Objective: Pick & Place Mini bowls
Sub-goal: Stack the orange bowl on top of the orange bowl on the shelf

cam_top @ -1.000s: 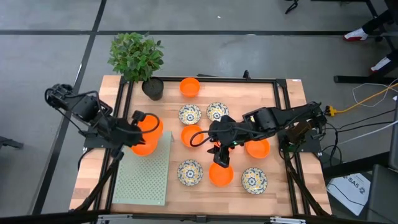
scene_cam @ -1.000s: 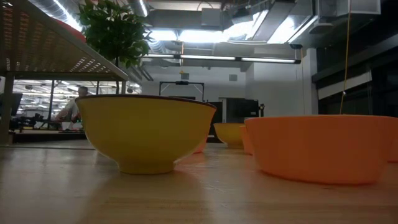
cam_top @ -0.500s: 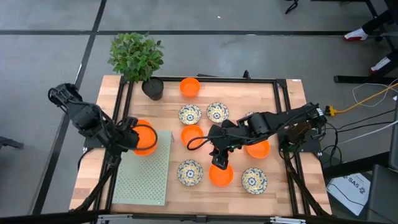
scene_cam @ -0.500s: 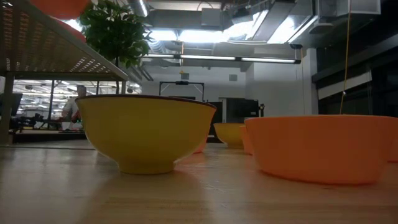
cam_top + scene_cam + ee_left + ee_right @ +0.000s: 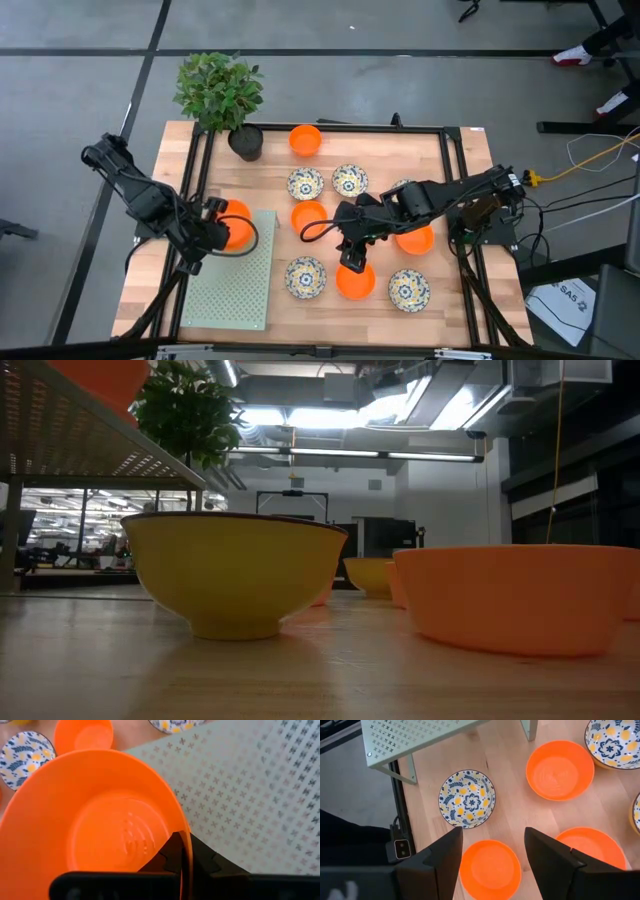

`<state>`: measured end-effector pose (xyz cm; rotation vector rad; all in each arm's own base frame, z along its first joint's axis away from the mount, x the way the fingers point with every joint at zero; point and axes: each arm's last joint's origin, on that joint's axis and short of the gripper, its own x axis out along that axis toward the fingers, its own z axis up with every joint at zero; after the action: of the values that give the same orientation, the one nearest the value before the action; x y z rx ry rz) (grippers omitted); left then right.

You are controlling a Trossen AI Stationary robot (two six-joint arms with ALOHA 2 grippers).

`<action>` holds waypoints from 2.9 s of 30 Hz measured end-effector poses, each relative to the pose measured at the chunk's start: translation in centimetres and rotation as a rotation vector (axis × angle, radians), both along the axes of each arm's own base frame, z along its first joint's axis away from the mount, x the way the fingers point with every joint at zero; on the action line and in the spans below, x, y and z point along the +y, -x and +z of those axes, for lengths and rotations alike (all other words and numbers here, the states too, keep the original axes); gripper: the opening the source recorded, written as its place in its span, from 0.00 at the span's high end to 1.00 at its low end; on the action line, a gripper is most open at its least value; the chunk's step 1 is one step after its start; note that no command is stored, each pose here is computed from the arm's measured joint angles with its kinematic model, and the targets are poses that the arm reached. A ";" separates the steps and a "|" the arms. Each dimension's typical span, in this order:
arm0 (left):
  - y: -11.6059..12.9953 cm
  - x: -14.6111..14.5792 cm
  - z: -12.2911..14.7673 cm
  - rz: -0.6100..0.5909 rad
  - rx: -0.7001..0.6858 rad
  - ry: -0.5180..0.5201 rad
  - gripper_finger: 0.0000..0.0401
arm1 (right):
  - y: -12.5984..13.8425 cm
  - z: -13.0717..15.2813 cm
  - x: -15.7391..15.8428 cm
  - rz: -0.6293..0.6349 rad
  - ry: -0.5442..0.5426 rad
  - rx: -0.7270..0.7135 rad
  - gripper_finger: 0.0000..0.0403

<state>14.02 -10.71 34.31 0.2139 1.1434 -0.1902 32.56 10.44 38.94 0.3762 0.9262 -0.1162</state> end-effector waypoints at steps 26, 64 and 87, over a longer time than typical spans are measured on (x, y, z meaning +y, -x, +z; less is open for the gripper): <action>-0.4 -0.3 -1.7 0.139 0.014 0.057 0.96 | 0.0 0.0 0.0 -0.012 -0.009 0.001 0.47; -0.7 -0.7 -0.3 0.097 0.093 0.016 0.71 | 0.0 0.0 0.0 -0.011 -0.008 0.002 0.47; -1.1 -1.2 0.2 0.086 0.012 0.006 0.99 | 0.0 0.0 0.0 -0.010 -0.007 0.003 0.47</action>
<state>15.11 -11.95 34.51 0.1582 1.1616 -0.1186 32.55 10.45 38.93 0.3877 0.9275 -0.1228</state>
